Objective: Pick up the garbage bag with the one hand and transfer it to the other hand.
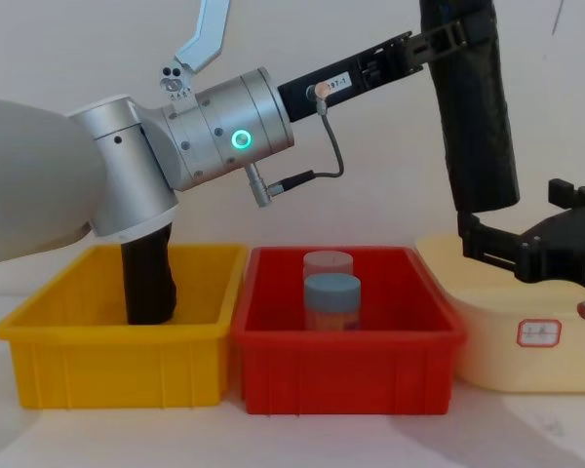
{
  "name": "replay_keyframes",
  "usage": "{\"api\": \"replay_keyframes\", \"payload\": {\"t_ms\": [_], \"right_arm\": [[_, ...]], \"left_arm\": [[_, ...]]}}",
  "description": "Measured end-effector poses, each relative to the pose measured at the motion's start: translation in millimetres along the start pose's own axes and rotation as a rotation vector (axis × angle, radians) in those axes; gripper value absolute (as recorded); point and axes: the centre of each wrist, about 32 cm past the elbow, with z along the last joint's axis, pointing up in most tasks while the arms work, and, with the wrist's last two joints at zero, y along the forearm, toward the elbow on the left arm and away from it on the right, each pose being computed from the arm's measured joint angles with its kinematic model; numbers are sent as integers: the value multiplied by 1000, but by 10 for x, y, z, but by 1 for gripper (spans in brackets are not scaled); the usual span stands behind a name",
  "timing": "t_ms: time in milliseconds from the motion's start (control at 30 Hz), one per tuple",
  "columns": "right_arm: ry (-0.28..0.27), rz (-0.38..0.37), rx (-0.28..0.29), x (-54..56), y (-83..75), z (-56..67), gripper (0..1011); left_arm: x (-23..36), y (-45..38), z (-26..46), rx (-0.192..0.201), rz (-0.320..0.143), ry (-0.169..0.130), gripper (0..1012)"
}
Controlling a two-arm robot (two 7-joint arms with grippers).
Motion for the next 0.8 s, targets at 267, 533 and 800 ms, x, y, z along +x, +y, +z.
{"api": "replay_keyframes", "payload": {"t_ms": [267,533,800], "right_arm": [[-27,31,16,-2,23,-33,999],[-45,43,32,-11,81,-47,999],[-53,34,41,-4,157,-48,1000]], "left_arm": [[-2,-6,-7,1,-2,3,398],[-3,-8,-12,1,-3,5,398],[-5,-11,-15,2,-4,6,398]]}}
